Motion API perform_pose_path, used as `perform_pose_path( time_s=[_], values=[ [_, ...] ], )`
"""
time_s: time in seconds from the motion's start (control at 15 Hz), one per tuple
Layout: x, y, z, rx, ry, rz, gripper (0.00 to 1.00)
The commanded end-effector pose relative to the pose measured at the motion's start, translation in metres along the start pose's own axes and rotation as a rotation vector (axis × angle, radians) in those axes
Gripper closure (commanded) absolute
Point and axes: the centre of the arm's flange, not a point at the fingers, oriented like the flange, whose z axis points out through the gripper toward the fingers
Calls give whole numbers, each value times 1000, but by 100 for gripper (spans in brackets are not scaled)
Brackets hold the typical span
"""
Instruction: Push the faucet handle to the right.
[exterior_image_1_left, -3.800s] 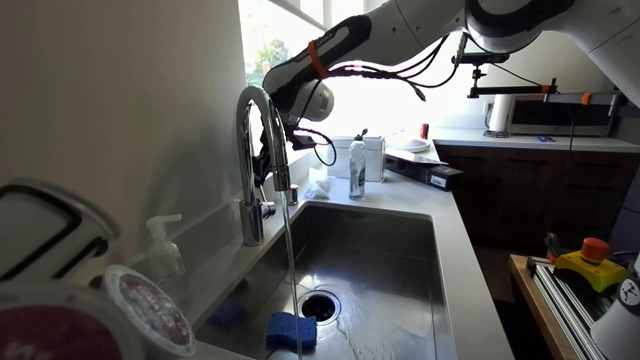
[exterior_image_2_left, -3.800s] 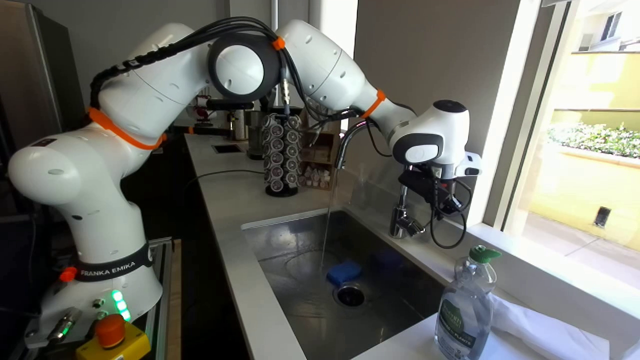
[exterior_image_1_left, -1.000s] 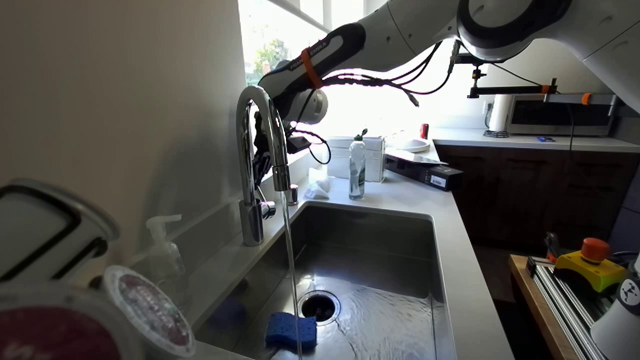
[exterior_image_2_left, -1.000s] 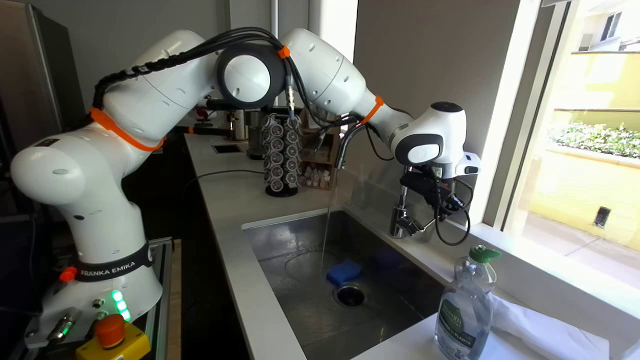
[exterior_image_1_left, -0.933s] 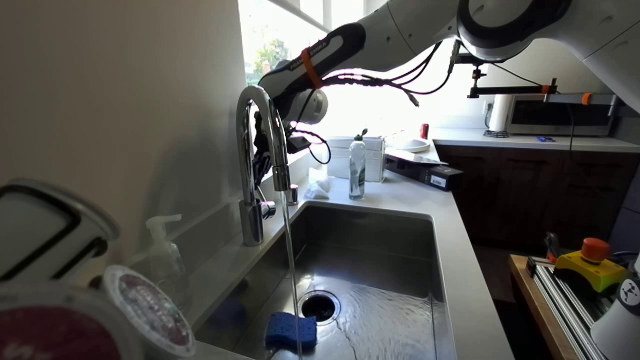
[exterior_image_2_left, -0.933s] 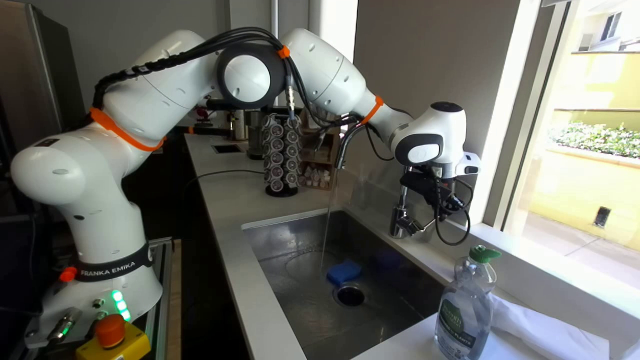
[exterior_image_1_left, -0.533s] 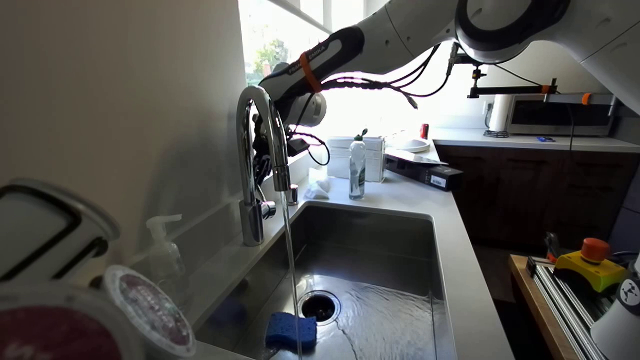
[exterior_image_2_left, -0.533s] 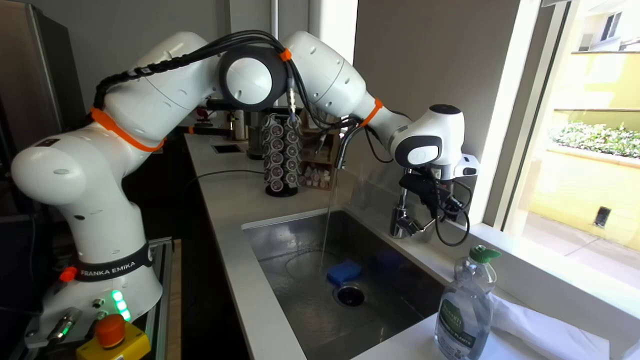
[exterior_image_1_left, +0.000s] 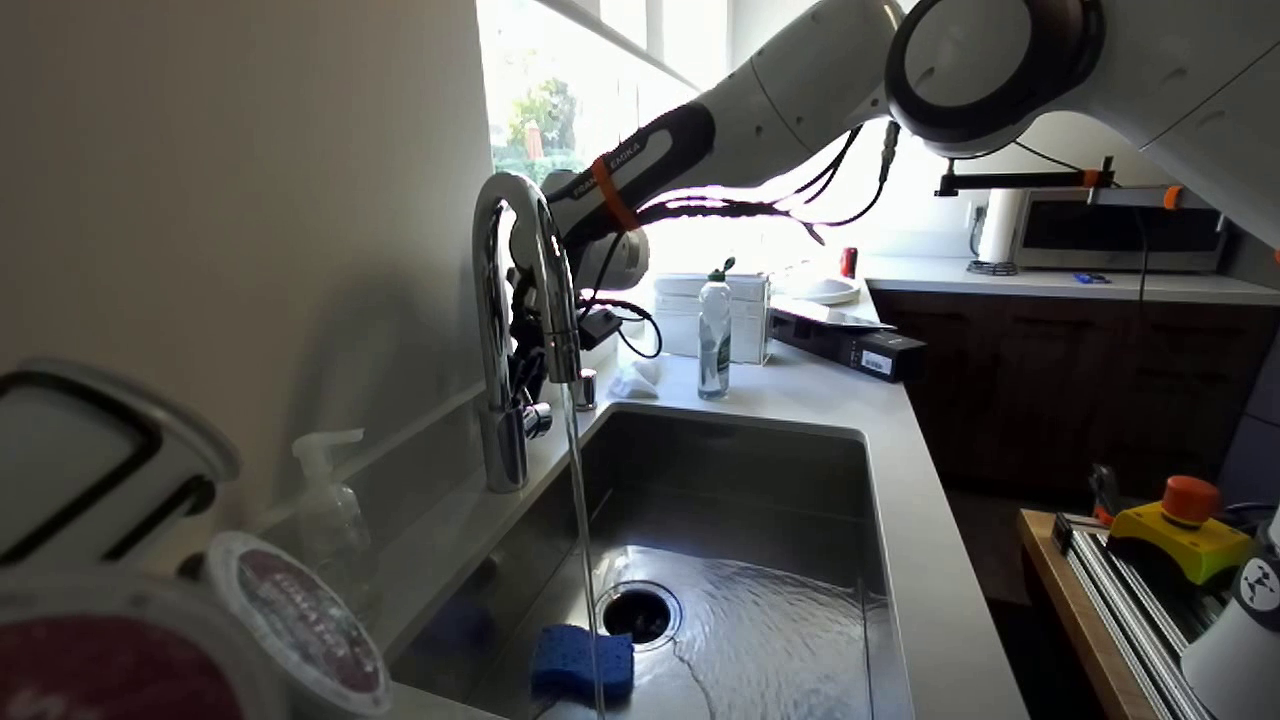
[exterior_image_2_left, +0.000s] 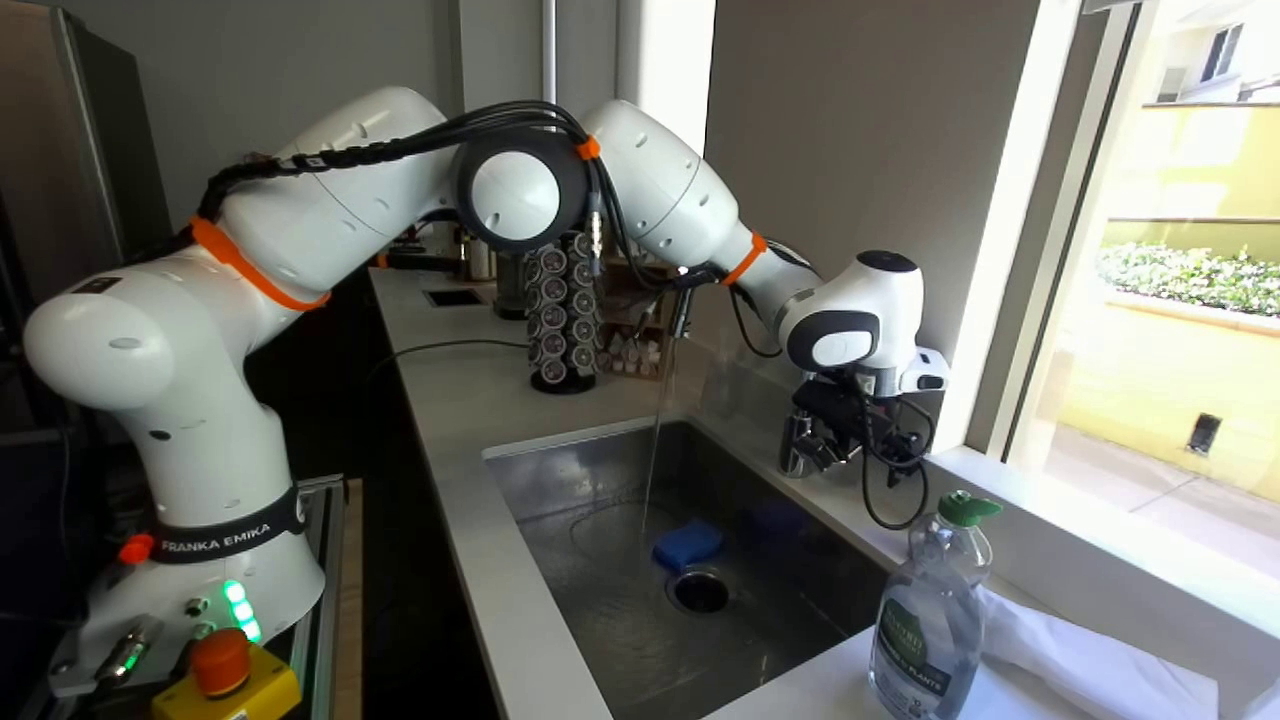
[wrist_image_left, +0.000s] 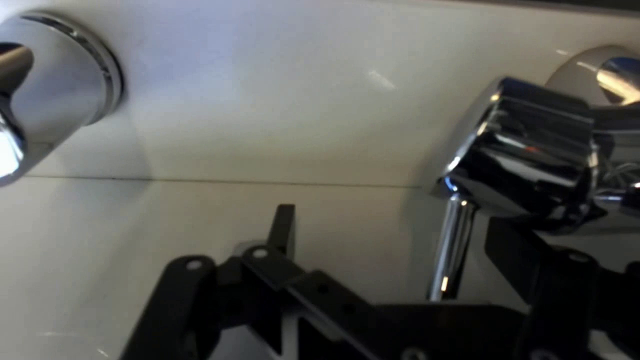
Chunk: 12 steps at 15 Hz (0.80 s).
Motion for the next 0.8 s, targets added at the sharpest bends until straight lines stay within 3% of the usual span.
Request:
perform_pose_path(
  time_s=[0.0,0.73],
  values=[
    [3,4,3,-6,6,7,0],
    [-5,10,-46,-7,48,18,0]
  ],
)
